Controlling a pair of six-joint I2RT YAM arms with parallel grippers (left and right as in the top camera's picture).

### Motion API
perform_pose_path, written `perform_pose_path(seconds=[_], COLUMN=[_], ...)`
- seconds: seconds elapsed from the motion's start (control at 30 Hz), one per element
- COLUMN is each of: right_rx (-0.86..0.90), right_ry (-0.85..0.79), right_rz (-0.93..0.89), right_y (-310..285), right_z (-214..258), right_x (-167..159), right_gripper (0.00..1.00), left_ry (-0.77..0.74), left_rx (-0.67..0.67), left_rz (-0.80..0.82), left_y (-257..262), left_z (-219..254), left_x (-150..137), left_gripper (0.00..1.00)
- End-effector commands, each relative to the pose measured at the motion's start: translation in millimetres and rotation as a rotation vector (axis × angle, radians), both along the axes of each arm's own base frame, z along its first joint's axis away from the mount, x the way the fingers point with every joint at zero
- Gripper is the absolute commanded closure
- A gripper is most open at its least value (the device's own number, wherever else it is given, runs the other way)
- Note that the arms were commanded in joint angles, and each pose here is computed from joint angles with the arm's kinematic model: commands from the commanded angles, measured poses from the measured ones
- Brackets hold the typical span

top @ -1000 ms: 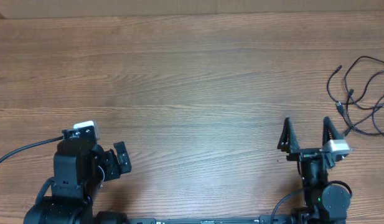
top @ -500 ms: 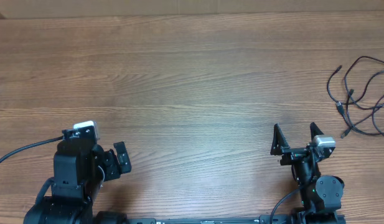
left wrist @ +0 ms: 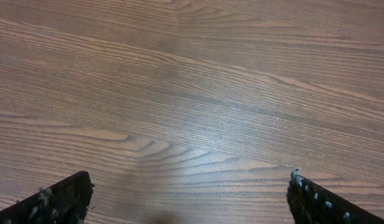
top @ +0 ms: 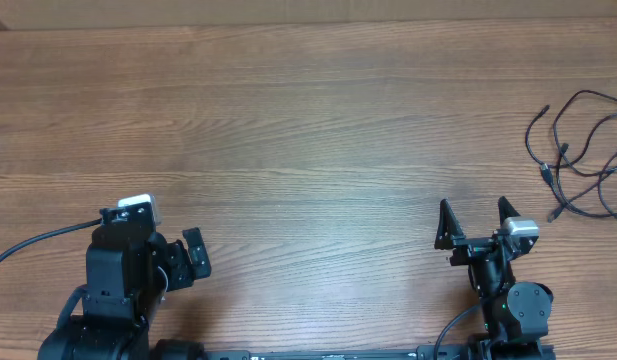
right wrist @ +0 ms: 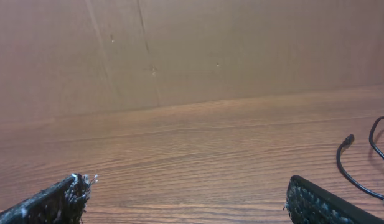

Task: Untangle cables

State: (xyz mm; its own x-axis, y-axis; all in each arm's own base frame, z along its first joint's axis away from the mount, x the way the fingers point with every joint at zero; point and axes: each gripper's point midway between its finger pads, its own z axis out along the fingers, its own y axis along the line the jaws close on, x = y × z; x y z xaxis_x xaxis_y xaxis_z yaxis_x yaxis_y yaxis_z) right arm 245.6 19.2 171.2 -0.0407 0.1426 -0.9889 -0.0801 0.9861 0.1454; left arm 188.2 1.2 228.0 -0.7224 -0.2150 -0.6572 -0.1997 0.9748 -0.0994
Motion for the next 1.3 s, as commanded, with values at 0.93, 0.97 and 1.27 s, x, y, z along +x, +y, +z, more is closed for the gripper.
perform_pose_path(seconds=[0.93,0.97,1.27], right_rx=[0.007,0.007,0.007], right_ry=[-0.004,-0.004,-0.004], right_rz=[0.019,0.019,0.019], right_y=[4.1,4.0,4.0], right_z=[-1.6,-1.6,-1.6], right_x=[-0.3,-0.3,-0.3], right_gripper=[0.00,0.00,0.00], left_ry=[-0.348,-0.388,-0.664], left_rx=[-0.073,-0.079,-0.051], left_rz=[-0.166,-0.178,-0.162], left_y=[-20.1,-22.1,-17.8], left_z=[-48.6,-52.2,-51.2], left_x=[24.8,27.5,40.5], left_gripper=[0.01,0.00,0.01])
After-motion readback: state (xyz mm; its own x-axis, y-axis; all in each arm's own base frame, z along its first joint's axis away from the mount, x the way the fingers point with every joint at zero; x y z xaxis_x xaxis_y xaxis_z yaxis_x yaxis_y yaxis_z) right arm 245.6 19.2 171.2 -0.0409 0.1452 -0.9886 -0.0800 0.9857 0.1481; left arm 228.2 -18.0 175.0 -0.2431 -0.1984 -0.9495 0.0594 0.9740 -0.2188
